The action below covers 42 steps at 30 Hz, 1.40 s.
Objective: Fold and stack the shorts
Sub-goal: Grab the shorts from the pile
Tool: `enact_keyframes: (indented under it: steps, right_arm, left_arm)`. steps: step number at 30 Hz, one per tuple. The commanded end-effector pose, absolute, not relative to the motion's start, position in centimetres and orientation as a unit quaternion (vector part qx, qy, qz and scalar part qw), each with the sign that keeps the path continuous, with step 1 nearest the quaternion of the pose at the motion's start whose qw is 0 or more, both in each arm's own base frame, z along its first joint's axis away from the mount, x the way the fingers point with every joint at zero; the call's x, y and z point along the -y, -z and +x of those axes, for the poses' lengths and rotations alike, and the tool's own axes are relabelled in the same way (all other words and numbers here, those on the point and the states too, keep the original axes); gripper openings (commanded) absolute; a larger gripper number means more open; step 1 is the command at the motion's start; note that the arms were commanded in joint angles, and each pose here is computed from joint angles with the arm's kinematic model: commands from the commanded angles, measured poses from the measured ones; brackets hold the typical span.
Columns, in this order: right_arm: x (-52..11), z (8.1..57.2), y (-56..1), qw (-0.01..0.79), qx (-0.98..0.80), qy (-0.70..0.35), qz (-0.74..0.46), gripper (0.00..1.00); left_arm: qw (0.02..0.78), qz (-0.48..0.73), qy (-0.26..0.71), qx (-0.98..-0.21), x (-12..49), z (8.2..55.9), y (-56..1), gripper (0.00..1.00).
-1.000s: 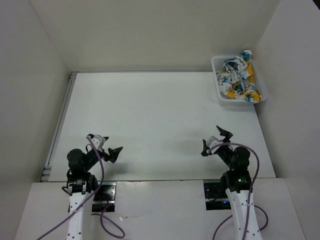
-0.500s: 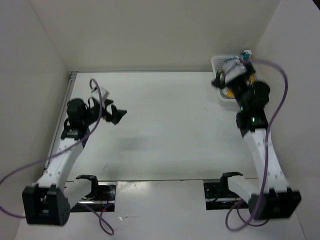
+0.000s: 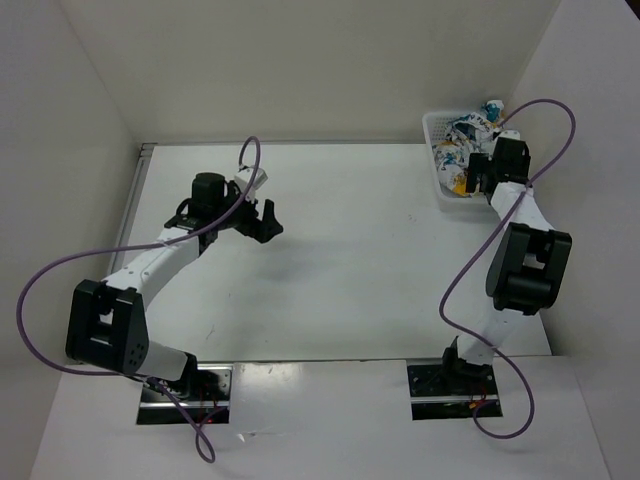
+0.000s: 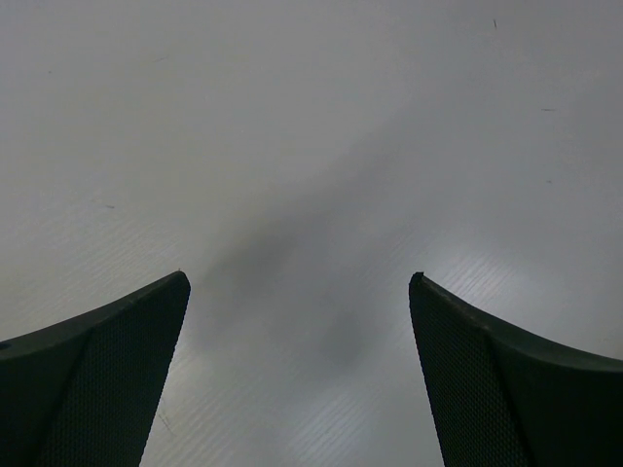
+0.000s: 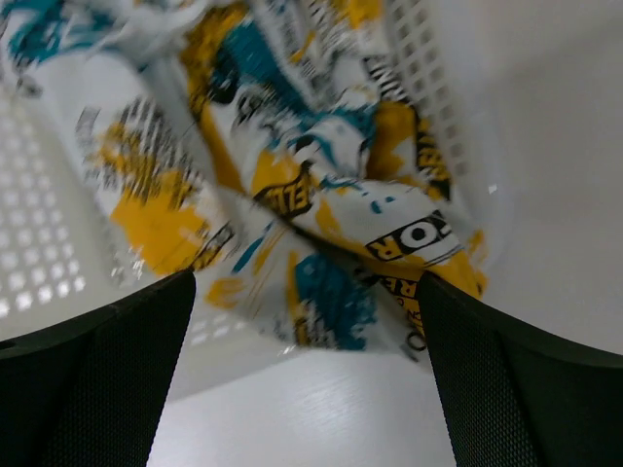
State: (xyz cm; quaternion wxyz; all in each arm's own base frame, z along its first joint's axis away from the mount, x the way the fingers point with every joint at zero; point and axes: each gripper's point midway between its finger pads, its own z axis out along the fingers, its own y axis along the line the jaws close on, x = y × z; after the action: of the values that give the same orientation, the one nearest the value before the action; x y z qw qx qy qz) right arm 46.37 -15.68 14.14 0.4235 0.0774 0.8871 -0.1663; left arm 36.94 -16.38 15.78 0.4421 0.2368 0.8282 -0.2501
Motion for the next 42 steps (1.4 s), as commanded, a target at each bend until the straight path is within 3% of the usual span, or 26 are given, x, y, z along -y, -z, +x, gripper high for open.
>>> enact_keyframes:
  steps: [1, 7, 10, 11, 14, 15, 18, 25, 32, 39, 40, 41, 42]
  right_arm:
    - [19.7, 48.4, -18.8, 0.469, -0.844, 0.216, 0.148, 0.99]
    - [20.3, 48.6, -16.4, 0.448, -0.856, 0.221, 0.132, 0.99]
    - [21.1, 48.4, -15.5, 0.436, -0.856, 0.245, 0.127, 0.88]
    - [21.2, 48.2, -15.3, 0.435, -0.855, 0.250, 0.130, 0.72]
    - [21.3, 47.8, -14.0, 0.419, -0.862, 0.255, 0.126, 0.46]
    - [21.3, 47.8, -14.0, 0.419, -0.862, 0.255, 0.126, 0.25]
    - [21.4, 47.6, -14.3, 0.420, -0.861, 0.260, 0.117, 0.00]
    - [20.0, 48.0, -18.0, 0.453, -0.849, 0.257, 0.088, 0.00]
    - [14.8, 49.8, -26.2, 0.530, -0.812, 0.239, 0.041, 0.00]
    - [14.3, 51.3, -34.4, 0.595, -0.765, 0.239, 0.051, 0.00]
    - [14.5, 51.1, -34.0, 0.588, -0.768, 0.249, 0.045, 0.05]
    - [14.6, 51.0, -33.3, 0.580, -0.774, 0.252, 0.039, 0.25]
    - [14.6, 50.9, -32.1, 0.568, -0.782, 0.256, 0.031, 0.59]
  left_arm:
    - [0.458, 0.244, 0.249, -0.818, 16.7, 37.5, -16.6, 1.00]
    - [0.458, 0.244, 0.249, -0.818, 16.8, 37.9, -16.2, 1.00]
    - [0.453, 0.243, 0.249, -0.821, 16.9, 38.1, -15.6, 1.00]
    - [0.453, 0.243, 0.249, -0.821, 16.9, 38.1, -15.6, 1.00]
    - [0.449, 0.243, 0.249, -0.823, 16.9, 38.1, -15.2, 1.00]
    - [0.449, 0.243, 0.249, -0.823, 16.9, 38.1, -15.2, 1.00]
    - [0.445, 0.242, 0.250, -0.825, 16.8, 37.9, -14.9, 1.00]
    - [0.446, 0.242, 0.250, -0.825, 16.7, 37.6, -14.4, 1.00]
    - [0.462, 0.247, 0.252, -0.814, 16.9, 37.7, -15.3, 1.00]
    - [0.466, 0.247, 0.252, -0.812, 16.9, 37.6, -15.4, 1.00]
    - [0.471, 0.248, 0.252, -0.808, 16.9, 37.5, -15.9, 1.00]
    - [0.467, 0.248, 0.252, -0.811, 16.8, 37.3, -15.5, 1.00]
    - [0.471, 0.248, 0.252, -0.808, 16.8, 37.3, -15.9, 1.00]
